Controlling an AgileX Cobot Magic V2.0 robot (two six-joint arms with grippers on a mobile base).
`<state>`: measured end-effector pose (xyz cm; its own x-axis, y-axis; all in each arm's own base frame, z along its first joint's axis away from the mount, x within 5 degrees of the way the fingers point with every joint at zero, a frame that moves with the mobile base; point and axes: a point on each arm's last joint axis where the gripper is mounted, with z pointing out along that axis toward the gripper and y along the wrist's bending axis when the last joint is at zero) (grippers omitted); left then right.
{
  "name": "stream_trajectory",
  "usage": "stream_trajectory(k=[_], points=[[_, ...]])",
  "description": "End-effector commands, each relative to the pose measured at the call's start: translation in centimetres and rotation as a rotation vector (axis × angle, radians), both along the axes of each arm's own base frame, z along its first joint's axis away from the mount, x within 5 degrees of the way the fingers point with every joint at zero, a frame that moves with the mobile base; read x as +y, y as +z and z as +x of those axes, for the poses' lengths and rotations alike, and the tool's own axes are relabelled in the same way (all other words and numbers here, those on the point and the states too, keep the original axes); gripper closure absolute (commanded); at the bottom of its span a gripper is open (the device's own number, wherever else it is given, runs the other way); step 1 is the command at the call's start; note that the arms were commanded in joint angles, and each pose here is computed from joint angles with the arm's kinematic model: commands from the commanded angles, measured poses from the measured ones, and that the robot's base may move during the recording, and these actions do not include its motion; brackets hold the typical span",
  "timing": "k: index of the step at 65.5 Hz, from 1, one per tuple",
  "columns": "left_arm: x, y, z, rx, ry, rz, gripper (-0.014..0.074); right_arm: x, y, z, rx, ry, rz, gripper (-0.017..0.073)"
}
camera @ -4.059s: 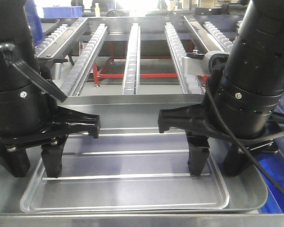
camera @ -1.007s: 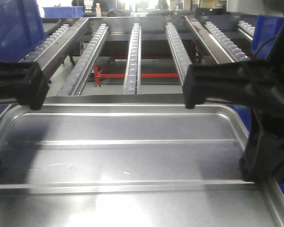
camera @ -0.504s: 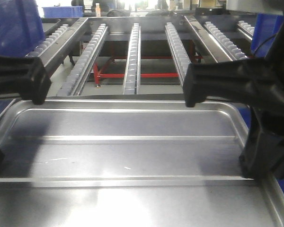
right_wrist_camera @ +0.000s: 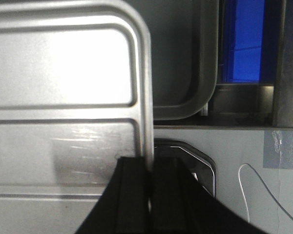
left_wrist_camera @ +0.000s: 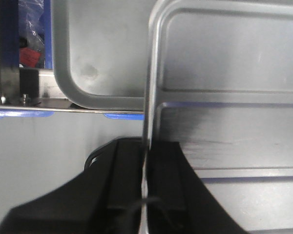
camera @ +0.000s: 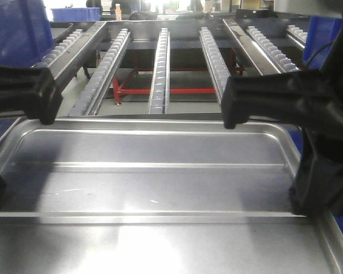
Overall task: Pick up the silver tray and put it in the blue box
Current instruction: 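Hold the tray level in both grippers while the base turns to the blue bin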
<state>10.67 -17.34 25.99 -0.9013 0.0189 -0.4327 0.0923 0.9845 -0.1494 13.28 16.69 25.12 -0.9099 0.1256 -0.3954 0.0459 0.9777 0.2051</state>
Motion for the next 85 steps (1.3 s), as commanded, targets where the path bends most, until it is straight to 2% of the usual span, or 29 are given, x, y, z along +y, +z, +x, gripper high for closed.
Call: stream_trajectory(k=[1,85], points=[[-0.08,1.2,0.03,-0.045,-0.012,-0.039,0.0599,-0.05,1.41,0.24,-0.066,0.016,0.032,0.0501],[-0.08,1.2,0.03,-0.045,-0.012,-0.039,0.0599,-0.08,1.4,0.26,-0.066,0.015,0.031,0.0501]])
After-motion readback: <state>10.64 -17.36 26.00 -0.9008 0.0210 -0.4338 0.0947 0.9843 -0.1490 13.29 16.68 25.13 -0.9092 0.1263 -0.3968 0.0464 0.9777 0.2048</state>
